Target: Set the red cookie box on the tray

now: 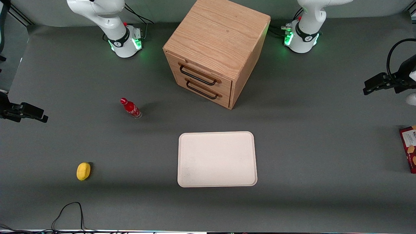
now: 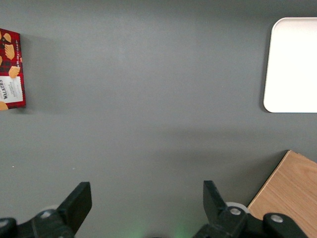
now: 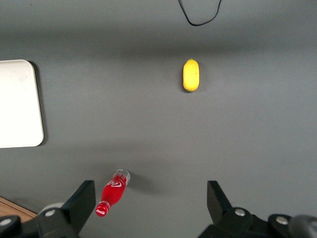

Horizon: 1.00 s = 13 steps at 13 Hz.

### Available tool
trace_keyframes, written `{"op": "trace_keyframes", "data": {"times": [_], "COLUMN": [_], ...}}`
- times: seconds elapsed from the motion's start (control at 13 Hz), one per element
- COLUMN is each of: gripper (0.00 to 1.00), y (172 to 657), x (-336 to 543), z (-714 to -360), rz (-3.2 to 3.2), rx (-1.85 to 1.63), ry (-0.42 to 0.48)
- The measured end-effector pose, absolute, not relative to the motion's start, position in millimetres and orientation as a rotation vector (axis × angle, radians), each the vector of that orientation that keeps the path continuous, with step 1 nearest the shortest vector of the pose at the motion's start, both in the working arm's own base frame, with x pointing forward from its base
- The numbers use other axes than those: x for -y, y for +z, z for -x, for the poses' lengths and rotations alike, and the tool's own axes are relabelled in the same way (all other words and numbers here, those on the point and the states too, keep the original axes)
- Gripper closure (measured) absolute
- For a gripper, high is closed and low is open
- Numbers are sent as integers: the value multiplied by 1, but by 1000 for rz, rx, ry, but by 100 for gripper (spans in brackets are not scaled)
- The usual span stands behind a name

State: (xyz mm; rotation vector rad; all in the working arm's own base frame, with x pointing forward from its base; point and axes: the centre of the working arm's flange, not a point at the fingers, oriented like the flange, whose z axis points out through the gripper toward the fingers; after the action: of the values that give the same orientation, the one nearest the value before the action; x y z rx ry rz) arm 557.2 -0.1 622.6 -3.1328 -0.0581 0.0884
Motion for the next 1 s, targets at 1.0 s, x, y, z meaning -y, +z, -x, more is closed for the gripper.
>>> {"op": "trace_keyframes", "data": {"times": [1.0], "gripper": [0], "y": [597], "x": [-114], "z": [-591], "rz": [3142], "rx": [139], "ry": [90]}}
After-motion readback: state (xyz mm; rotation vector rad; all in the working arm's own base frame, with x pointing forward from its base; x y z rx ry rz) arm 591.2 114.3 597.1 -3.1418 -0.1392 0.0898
